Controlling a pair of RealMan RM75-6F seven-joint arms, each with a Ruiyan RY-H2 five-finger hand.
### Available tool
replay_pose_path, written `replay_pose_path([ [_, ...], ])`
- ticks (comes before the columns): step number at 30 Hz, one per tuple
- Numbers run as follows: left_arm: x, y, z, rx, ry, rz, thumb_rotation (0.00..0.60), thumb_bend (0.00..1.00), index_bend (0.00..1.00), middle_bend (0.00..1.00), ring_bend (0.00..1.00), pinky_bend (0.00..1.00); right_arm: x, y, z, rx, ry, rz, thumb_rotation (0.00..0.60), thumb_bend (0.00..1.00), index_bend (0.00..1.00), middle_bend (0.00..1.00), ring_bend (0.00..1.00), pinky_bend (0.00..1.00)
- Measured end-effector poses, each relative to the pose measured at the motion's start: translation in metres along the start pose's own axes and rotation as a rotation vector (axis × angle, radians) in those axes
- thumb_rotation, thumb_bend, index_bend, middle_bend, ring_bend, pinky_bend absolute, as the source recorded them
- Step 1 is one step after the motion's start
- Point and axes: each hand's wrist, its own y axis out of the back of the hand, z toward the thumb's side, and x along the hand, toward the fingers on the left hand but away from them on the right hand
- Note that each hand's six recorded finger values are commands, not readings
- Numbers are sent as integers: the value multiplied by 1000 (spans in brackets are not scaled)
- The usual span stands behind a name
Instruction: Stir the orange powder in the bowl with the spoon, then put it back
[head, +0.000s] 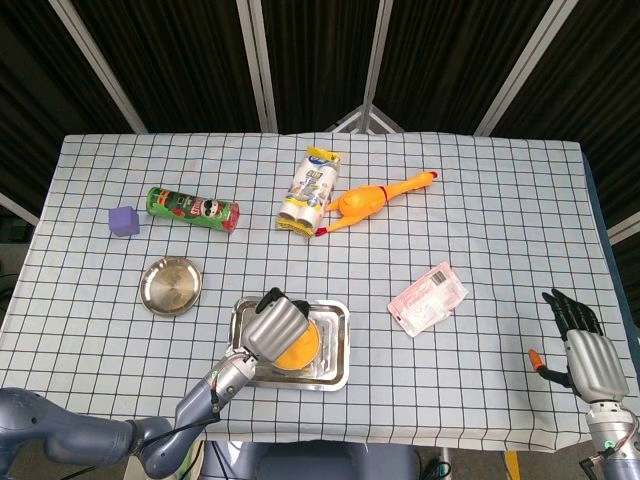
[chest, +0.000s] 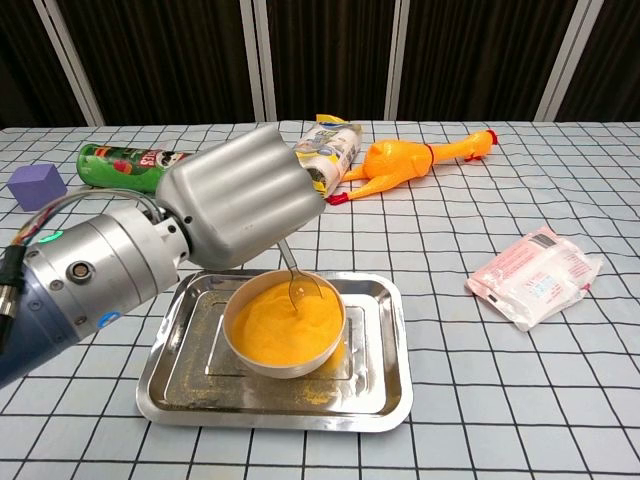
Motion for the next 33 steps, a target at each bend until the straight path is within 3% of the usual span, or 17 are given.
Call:
replay_pose_path([
  [18, -10, -8, -17, 40, 1, -25, 600, 838, 777, 1000, 924, 878, 0, -1, 1, 2, 1, 3, 600, 405, 0, 0, 0, 0],
  [23, -14, -4, -13, 157, -52, 27, 600, 837, 778, 1000, 924, 878, 0, -1, 0, 0, -1, 4, 600, 404, 0, 0, 0, 0],
  [33, -15, 3, -14, 237, -103, 100, 600, 837, 778, 1000, 923, 878, 0, -1, 0, -3, -3, 6, 600, 404, 0, 0, 0, 0],
])
